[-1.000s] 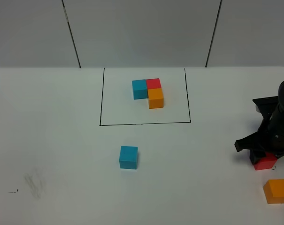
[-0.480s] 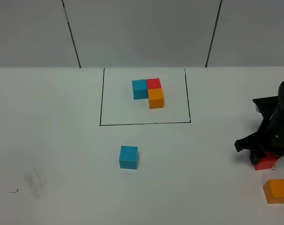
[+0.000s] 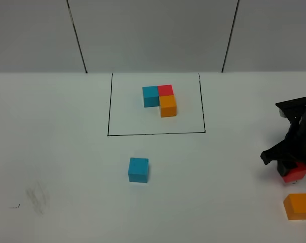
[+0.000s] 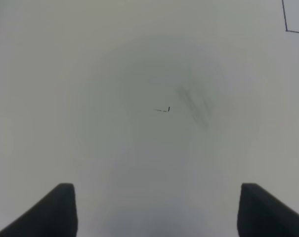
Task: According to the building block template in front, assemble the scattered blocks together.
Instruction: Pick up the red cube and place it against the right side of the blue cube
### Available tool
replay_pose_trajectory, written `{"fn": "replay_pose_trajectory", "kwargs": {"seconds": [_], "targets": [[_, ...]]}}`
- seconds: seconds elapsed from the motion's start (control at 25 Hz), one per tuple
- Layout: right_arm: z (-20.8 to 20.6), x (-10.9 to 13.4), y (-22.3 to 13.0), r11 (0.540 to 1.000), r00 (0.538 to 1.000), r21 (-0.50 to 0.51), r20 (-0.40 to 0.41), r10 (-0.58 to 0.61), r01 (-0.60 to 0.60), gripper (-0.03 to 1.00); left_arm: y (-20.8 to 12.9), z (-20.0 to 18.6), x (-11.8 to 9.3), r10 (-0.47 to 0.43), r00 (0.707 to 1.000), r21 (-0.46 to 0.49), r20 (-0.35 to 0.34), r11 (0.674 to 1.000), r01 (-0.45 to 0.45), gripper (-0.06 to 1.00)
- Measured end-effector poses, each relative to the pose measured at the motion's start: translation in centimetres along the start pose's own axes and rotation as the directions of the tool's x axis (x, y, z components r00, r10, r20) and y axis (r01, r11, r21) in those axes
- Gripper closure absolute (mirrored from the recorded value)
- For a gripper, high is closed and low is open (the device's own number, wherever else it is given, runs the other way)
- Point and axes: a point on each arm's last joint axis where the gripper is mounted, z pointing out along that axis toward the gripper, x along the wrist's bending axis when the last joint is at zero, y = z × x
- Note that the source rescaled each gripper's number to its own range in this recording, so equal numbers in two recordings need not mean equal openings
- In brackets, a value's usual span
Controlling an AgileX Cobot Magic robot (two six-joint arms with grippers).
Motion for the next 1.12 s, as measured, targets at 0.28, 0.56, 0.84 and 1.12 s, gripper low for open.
{"fn": "replay_pose_trajectory", "kwargs": {"seconds": [0.28, 0.56, 0.84, 1.12], "targets": [[-4.7, 4.2, 0.3, 0.955, 0.955, -0.04, 0.027, -0.294, 0.295, 0.96, 0.0, 0.0, 0.0, 0.0, 1.0, 0.0, 0.0, 1.0, 0.0, 0.33], [-8.4, 8.2, 1.5, 0.833, 0.835, -0.049, 0.023, -0.55, 0.551, 0.96, 0.0, 0.0, 0.0, 0.0, 1.0, 0.0, 0.0, 1.0, 0.0, 0.33], [-11.0, 10.4, 2.0, 0.641, 0.645, -0.094, 0.01, -0.764, 0.761, 0.96, 0.0, 0.0, 0.0, 0.0, 1.0, 0.0, 0.0, 1.0, 0.0, 0.33], [-11.4, 13.3, 1.4, 0.406, 0.411, -0.12, 0.019, -0.911, 0.906, 0.96, 0.0, 0.0, 0.0, 0.0, 1.0, 0.0, 0.0, 1.0, 0.0, 0.33]]}}
